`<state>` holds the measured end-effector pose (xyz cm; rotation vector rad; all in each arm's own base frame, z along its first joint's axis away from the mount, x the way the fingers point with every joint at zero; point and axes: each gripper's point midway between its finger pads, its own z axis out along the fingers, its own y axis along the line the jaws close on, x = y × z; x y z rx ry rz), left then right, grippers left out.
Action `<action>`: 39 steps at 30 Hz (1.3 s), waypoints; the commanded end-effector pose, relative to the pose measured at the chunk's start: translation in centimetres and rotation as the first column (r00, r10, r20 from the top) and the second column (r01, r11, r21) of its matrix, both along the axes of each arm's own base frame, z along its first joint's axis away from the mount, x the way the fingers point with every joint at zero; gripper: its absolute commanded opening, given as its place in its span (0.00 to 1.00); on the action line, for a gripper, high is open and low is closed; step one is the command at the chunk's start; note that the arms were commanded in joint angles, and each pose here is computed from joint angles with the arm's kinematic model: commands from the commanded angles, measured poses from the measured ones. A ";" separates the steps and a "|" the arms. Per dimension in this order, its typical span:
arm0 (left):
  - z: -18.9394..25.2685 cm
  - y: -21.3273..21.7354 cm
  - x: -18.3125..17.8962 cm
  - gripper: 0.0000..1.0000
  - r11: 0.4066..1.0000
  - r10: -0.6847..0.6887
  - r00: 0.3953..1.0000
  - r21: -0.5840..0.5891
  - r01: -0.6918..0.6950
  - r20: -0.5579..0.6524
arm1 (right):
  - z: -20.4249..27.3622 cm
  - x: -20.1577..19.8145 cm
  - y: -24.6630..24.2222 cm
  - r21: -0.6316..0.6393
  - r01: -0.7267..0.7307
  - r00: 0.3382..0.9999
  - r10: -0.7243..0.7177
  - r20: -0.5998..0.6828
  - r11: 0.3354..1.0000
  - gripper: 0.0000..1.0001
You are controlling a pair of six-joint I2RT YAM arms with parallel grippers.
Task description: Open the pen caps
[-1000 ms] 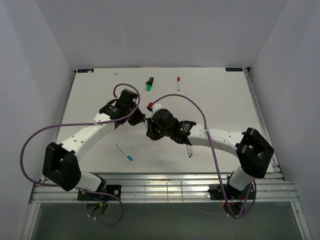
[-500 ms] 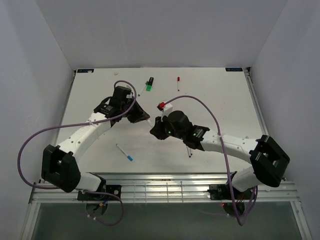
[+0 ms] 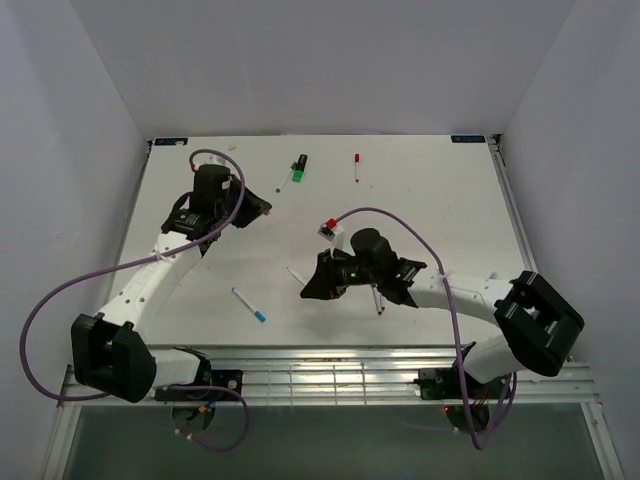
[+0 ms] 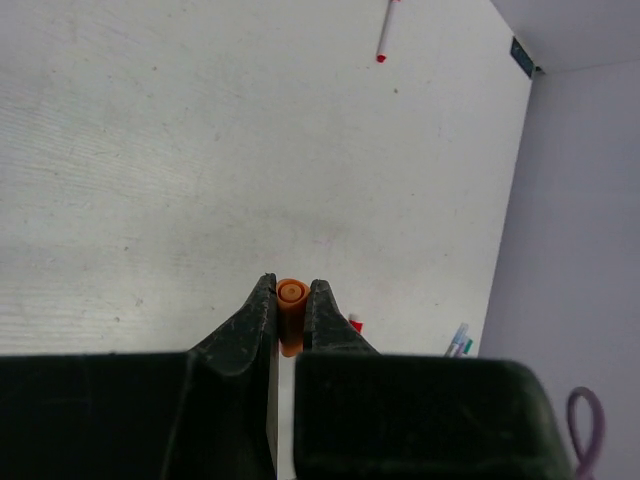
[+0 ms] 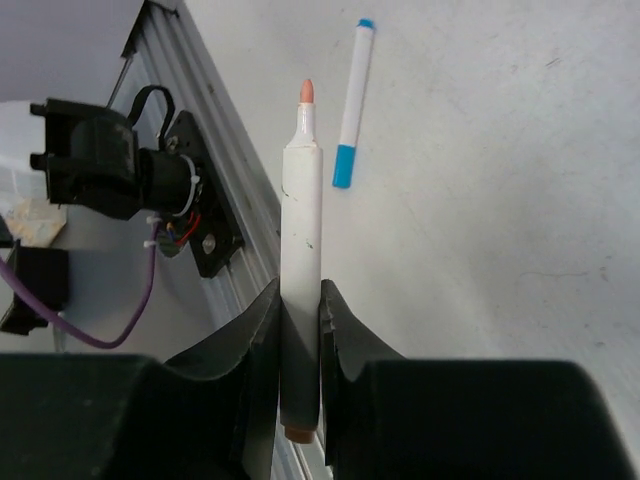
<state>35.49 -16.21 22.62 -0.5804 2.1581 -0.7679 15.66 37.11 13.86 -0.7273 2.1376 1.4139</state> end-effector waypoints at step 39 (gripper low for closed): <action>-20.9 -0.6 -0.3 0.03 0.891 -0.283 0.880 0.235 0.389 -0.381 | -11.4 21.1 -2.5 -0.356 0.459 0.873 -0.338 0.352 0.814 0.39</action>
